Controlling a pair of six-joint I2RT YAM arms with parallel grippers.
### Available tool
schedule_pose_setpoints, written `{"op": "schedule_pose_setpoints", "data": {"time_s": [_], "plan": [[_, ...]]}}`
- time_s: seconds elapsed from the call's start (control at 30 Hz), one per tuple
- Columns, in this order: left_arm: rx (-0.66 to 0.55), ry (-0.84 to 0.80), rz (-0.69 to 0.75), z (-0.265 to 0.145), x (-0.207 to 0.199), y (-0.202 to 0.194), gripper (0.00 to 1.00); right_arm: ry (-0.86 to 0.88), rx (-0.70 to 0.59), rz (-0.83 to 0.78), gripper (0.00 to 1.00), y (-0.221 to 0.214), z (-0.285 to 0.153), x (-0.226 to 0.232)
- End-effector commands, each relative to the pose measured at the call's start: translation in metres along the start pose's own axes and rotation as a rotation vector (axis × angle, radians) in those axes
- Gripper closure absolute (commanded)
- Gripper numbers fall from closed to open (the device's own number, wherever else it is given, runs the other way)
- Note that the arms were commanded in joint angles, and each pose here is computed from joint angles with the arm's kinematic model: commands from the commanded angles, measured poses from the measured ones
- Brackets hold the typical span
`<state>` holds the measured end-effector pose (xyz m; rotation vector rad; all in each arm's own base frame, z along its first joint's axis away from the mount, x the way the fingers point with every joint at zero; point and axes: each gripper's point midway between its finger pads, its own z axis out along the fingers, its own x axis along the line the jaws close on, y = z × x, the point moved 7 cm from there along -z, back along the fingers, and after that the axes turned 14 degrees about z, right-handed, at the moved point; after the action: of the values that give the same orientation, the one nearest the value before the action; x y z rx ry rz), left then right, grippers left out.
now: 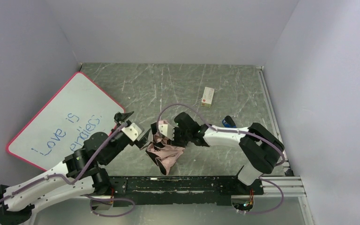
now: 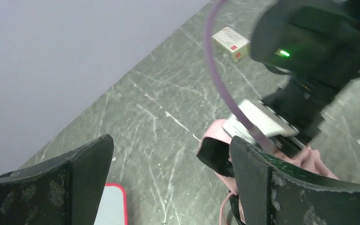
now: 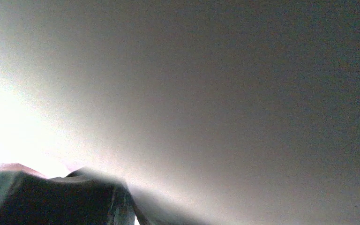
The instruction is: Put away the umbrella
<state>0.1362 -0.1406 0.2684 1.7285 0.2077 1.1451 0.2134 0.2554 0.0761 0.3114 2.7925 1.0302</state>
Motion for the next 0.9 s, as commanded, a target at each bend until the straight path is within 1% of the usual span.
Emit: {"op": "schedule_pose_setpoints", "data": {"time_s": [0.0, 0.07, 0.23, 0.37, 0.47, 0.6, 0.77, 0.87], "plan": [[0.147, 0.201, -0.131, 0.007, 0.020, 0.003, 0.02, -0.182, 0.208, -0.150, 0.91, -0.042, 0.001, 0.007], [0.179, 0.239, -0.121, 0.014, 0.024, 0.006, 0.03, -0.215, 0.219, -0.198, 0.91, -0.045, 0.002, 0.019], [0.231, 0.198, -0.132, 0.043, 0.031, 0.010, 0.03, -0.312, 0.232, -0.337, 0.91, -0.052, 0.005, 0.047], [0.250, 0.064, -0.190, 0.067, 0.038, -0.001, 0.03, -0.392, 0.269, -0.432, 0.91, -0.061, 0.005, 0.059], [0.254, -0.077, -0.205, 0.080, 0.036, -0.012, 0.03, -0.417, 0.279, -0.486, 0.91, -0.065, 0.006, 0.068], [0.261, -0.281, -0.163, 0.086, 0.011, -0.029, 0.03, -0.456, 0.286, -0.545, 0.91, -0.069, 0.009, 0.076], [0.183, -0.428, -0.150, 0.080, -0.012, -0.034, 0.03, -0.469, 0.291, -0.598, 0.92, -0.073, 0.011, 0.084], [0.201, -0.551, -0.140, 0.081, -0.027, -0.042, 0.03, -0.465, 0.282, -0.609, 0.92, -0.073, 0.012, 0.087]]}}
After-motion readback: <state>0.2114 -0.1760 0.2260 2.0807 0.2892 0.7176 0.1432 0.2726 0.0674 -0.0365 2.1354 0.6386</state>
